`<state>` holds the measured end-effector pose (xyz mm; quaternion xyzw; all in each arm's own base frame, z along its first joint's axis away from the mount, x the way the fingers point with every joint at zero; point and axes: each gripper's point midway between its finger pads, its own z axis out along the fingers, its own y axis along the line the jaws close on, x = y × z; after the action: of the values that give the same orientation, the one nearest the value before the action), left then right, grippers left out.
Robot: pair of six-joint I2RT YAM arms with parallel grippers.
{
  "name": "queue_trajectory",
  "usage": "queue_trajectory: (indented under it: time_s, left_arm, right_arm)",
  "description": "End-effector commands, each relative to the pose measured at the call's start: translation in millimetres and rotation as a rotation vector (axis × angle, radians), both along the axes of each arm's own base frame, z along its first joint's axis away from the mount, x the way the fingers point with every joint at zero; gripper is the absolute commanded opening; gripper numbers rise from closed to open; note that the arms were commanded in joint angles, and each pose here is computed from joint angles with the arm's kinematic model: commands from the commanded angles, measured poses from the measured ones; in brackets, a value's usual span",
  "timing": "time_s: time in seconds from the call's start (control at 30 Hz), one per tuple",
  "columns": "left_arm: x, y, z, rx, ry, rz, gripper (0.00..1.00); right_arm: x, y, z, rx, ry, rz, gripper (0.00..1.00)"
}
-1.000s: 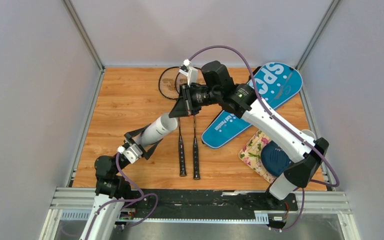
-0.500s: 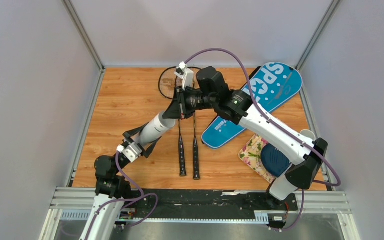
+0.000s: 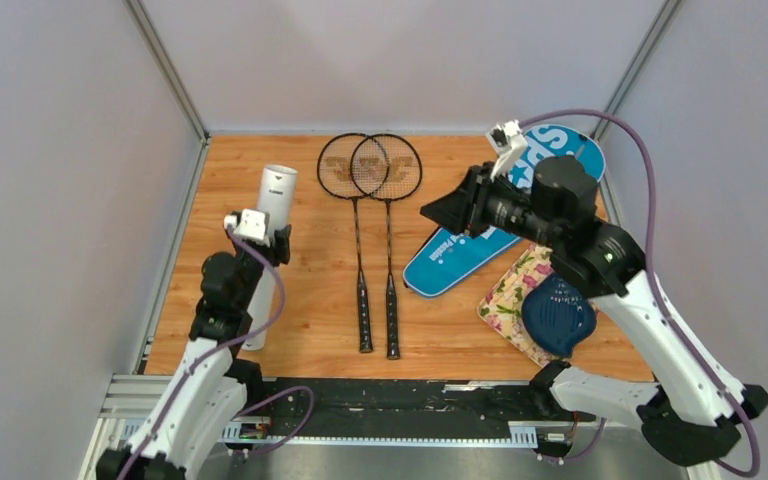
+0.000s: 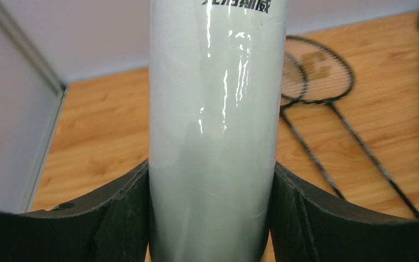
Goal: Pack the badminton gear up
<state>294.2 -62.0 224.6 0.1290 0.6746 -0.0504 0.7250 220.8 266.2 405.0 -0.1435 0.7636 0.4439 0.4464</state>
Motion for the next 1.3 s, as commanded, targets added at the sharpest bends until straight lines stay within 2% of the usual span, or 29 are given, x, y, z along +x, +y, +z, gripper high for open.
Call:
queue_trajectory:
  time_s: [0.0, 0.03, 0.1, 0.17, 0.23, 0.3, 0.33, 0.37, 0.47, 0.53, 0.63, 0.8, 0.9, 0.97, 1.0, 1.27]
  left_arm:
    - [35.8, 53.6, -35.5, 0.081, 0.238, 0.332, 0.05]
    - [44.0, 54.5, -37.9, 0.115, 0.258, 0.334, 0.05]
    - [70.0, 60.9, -45.5, 0.199, 0.305, 0.348, 0.06]
    - [96.2, 80.4, -58.0, 0.2, 0.362, 0.393, 0.06]
    - [114.9, 82.1, -71.6, 0.231, 0.395, 0.341, 0.07]
    - [135.5, 101.6, -96.0, 0.352, 0.449, 0.376, 0.07]
    - [142.5, 109.4, -121.6, 0.385, 0.511, 0.396, 0.08]
    - [153.8, 114.1, -119.3, 0.408, 0.517, 0.4, 0.08]
    - [166.5, 123.8, -159.8, 0.444, 0.634, 0.331, 0.14]
    - [165.0, 137.7, -186.3, 0.453, 0.719, 0.351, 0.17]
    - [164.4, 142.3, -202.3, 0.439, 0.774, 0.338, 0.23]
    - [158.3, 143.7, -224.6, 0.449, 0.891, 0.276, 0.27]
    - [147.3, 147.0, -235.5, 0.337, 0.963, 0.248, 0.38]
    - [142.3, 149.5, -243.0, 0.292, 1.011, 0.23, 0.52]
    - [141.3, 148.9, -245.7, 0.28, 1.022, 0.225, 0.84]
    - [144.2, 132.6, -237.7, 0.105, 1.038, 0.177, 0.85]
  right_arm:
    - [-13.1, -16.9, -42.0, -0.088, 0.044, -0.027, 0.31]
    - [-15.5, -19.8, -65.8, -0.124, 0.087, -0.033, 0.31]
    - [-19.9, -25.2, -82.2, -0.135, 0.119, -0.046, 0.31]
    - [-27.9, -32.1, -106.7, -0.16, 0.159, -0.052, 0.31]
    - [-33.3, -37.2, -119.5, -0.173, 0.182, -0.059, 0.31]
    - [-37.5, -40.7, -139.0, -0.195, 0.225, -0.064, 0.31]
    - [-40.0, -41.8, -143.0, -0.199, 0.237, -0.061, 0.31]
    - [-43.4, -42.8, -152.0, -0.209, 0.259, -0.058, 0.31]
    - [-47.4, -47.3, -165.0, -0.244, 0.289, -0.058, 0.31]
    - [-47.9, -52.0, -172.8, -0.271, 0.305, -0.065, 0.31]
    - [-47.1, -52.4, -178.5, -0.289, 0.312, -0.052, 0.31]
    - [-40.5, -52.9, -191.6, -0.311, 0.356, -0.038, 0.31]
    - [-37.1, -55.2, -193.0, -0.302, 0.37, -0.037, 0.31]
    - [-35.7, -57.7, -189.7, -0.282, 0.378, -0.034, 0.31]
    - [-34.6, -59.5, -189.1, -0.275, 0.381, -0.039, 0.31]
    - [-31.4, -70.4, -191.1, -0.241, 0.409, -0.092, 0.31]
